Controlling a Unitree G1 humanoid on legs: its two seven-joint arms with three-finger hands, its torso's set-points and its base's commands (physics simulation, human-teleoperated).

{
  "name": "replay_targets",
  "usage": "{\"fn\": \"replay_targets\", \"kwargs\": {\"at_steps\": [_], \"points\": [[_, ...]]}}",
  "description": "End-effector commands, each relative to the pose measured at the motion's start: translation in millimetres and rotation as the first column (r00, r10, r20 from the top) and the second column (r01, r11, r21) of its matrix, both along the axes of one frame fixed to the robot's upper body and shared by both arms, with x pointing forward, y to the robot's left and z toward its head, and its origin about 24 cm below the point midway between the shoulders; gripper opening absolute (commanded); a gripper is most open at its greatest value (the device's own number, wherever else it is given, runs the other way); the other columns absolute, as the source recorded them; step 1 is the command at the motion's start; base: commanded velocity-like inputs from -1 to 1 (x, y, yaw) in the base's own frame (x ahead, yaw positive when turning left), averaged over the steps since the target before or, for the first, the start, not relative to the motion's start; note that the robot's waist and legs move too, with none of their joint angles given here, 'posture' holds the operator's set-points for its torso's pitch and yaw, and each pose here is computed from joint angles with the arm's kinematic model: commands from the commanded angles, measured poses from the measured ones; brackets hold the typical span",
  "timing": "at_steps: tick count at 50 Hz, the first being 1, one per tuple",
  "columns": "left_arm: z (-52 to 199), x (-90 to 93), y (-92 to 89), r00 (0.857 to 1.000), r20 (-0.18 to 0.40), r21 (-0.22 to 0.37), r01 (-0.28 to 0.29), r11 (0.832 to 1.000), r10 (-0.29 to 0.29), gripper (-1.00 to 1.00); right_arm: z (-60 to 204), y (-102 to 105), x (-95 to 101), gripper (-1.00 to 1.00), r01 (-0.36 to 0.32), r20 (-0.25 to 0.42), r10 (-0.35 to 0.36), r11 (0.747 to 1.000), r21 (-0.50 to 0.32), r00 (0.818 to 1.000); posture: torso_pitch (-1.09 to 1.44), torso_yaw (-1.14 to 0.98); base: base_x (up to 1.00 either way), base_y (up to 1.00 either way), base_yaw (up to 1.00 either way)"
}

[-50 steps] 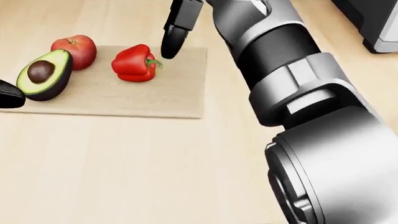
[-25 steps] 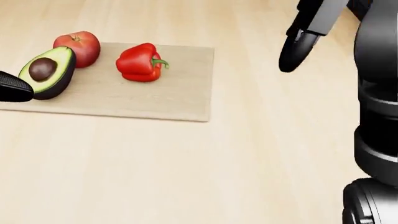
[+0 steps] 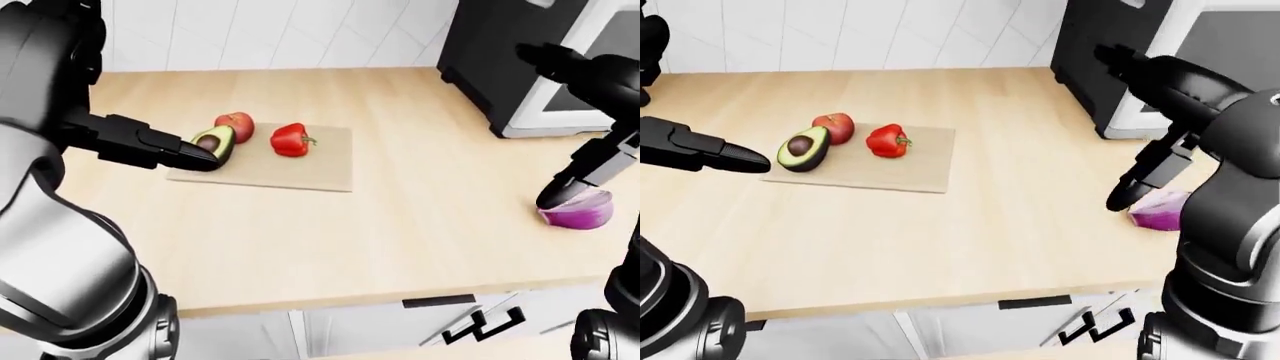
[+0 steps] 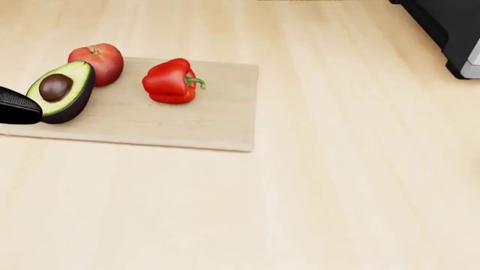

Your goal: Place the avocado, onion, tomato and bell pepper on the cutting board.

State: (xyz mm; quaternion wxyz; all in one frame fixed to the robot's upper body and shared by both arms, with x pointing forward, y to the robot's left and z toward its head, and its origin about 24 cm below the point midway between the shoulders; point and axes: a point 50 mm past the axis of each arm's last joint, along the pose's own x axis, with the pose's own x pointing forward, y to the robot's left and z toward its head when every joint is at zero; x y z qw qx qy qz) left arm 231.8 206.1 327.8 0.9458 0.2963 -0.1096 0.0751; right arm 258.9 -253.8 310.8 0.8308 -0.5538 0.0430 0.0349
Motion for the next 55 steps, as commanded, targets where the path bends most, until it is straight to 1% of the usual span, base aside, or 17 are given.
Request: {"fn": "replay_targets", "kwargs": {"at_steps": [1, 6, 10, 12, 19, 25, 29, 33, 37, 46, 55], "points": [[9, -5.7, 0.9, 0.998, 0.056, 0.014, -0.018, 1.0, 0.017, 1.0, 9, -6, -9.8, 1.0, 0.025, 0.066, -0.024, 1.0, -0.006, 0.998, 0.0, -0.06, 0.0, 0.0, 0.0], [8, -5.0, 0.7, 0.998, 0.056, 0.012, -0.016, 1.0, 0.016, 1.0, -2, -25, -14.0, 1.0, 0.084, 0.051, -0.083, 0.996, -0.011, 0.995, 0.0, -0.06, 0.0, 0.0, 0.0], [7, -5.3, 0.9, 0.998, 0.055, 0.012, -0.017, 1.0, 0.017, 1.0, -7, -32, -14.7, 1.0, 0.102, 0.038, -0.101, 0.995, -0.021, 0.994, 0.0, -0.06, 0.0, 0.0, 0.0], [7, -5.6, 1.1, 0.998, 0.056, 0.009, -0.018, 1.0, 0.017, 1.0, -11, -38, -14.5, 1.0, 0.126, 0.032, -0.125, 0.992, -0.029, 0.992, 0.0, -0.06, 0.0, 0.0, 0.0], [7, -7.0, 1.9, 0.998, 0.058, 0.009, -0.017, 1.0, 0.016, 1.0, -21, -53, -5.8, 1.0, 0.177, 0.029, -0.177, 0.984, -0.006, 0.984, 0.0, -0.06, 0.0, 0.0, 0.0], [10, -4.4, 0.0, 0.998, 0.061, 0.012, -0.013, 1.0, 0.012, 1.0, -31, -60, 0.9, 1.0, 0.197, 0.011, -0.197, 0.98, 0.013, 0.98, 0.0, -0.06, 0.0, 0.0, 0.0], [8, -3.3, -0.4, 0.998, 0.057, 0.011, -0.013, 1.0, 0.013, 1.0, -39, -69, -0.3, 1.0, 0.222, -0.014, -0.222, 0.975, 0.005, 0.975, 0.0, -0.06, 0.0, 0.0, 0.0], [7, -2.5, 0.4, 0.998, 0.054, 0.013, -0.017, 1.0, 0.016, 1.0, -41, -72, 0.0, 1.0, 0.234, -0.016, -0.234, 0.972, 0.008, 0.972, 0.0, -0.06, 0.0, 0.0, 0.0], [6, -3.4, 1.0, 0.998, 0.054, 0.013, -0.018, 1.0, 0.017, 1.0, -42, -77, -1.6, 1.0, 0.249, -0.024, -0.248, 0.969, 0.008, 0.968, 0.0, -0.06, 0.0, 0.0, 0.0], [6, -4.5, 2.3, 0.998, 0.054, 0.014, -0.021, 1.0, 0.02, 1.0, -56, -84, -5.8, 1.0, 0.278, -0.05, -0.277, 0.961, 0.013, 0.96, 0.0, -0.06, 0.0, 0.0, 0.0], [5, -5.5, 3.0, 0.998, 0.052, 0.016, -0.024, 1.0, 0.024, 1.0, -71, -95, -13.4, 1.0, 0.316, -0.076, -0.314, 0.949, 0.016, 0.946, 0.0, -0.06, 0.0, 0.0, 0.0]]}}
